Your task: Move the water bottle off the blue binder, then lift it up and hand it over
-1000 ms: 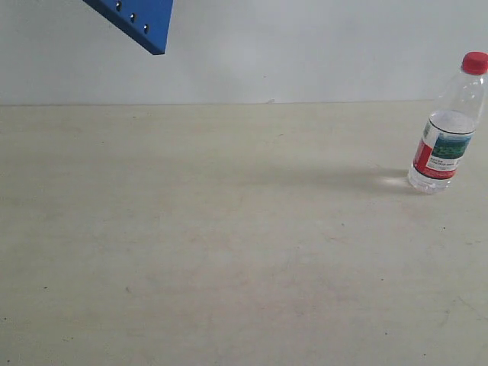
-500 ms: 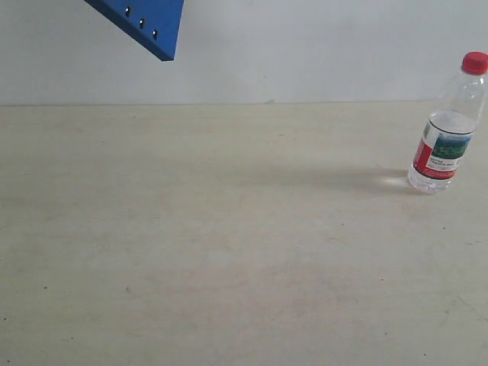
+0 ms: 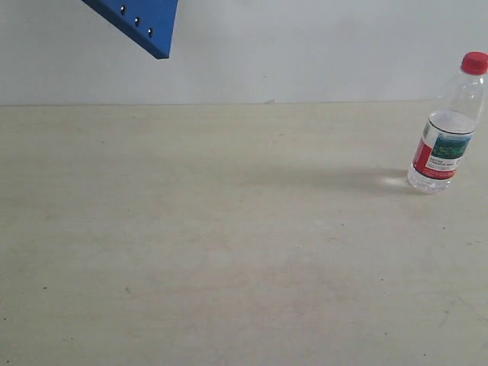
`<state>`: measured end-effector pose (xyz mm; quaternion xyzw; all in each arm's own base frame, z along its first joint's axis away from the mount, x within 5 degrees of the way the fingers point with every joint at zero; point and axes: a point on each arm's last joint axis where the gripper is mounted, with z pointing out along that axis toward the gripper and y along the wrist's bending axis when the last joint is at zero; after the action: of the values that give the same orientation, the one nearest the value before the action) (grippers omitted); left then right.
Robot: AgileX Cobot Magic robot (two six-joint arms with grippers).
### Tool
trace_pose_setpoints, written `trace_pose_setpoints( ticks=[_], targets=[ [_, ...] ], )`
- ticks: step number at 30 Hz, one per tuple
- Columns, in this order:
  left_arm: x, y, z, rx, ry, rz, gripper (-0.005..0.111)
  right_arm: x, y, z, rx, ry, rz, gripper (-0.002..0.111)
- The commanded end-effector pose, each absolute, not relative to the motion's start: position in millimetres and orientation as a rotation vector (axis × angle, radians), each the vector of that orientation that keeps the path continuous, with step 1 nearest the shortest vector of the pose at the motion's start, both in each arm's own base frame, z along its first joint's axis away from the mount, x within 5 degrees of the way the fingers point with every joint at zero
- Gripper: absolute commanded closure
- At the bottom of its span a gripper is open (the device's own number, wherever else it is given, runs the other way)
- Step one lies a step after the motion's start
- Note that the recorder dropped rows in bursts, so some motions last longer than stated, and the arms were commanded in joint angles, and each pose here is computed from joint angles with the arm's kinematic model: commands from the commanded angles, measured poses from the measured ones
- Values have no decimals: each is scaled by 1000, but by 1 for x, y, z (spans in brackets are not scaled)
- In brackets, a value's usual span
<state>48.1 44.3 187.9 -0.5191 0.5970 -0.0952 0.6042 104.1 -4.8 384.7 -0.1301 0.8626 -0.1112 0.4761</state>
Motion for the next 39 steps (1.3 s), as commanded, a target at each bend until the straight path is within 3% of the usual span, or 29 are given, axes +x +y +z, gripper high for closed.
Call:
trace_pose_setpoints(
  ticks=[1, 7, 12, 24, 30, 39],
  targets=[
    [52, 34, 175, -1091, 1625, -201, 101, 104, -4, 385, -330, 2097, -274, 108],
    [68, 16, 184, -539, 1783, -119, 101, 104, -4, 385, -330, 2098, -272, 108],
    [77, 11, 189, -299, 1800, -45, 101, 103, -3, 385, -329, 2098, -255, 108],
    [96, 7, 175, -282, 1965, -96, 101, 104, -2, 386, -344, 2078, -245, 108],
    [99, 1, 177, 19, 1950, 2, 101, 104, -2, 386, -349, 2080, -245, 108],
    [104, -1, 167, 94, 2045, 12, 101, 104, -2, 386, -351, 2079, -246, 108]
  ],
)
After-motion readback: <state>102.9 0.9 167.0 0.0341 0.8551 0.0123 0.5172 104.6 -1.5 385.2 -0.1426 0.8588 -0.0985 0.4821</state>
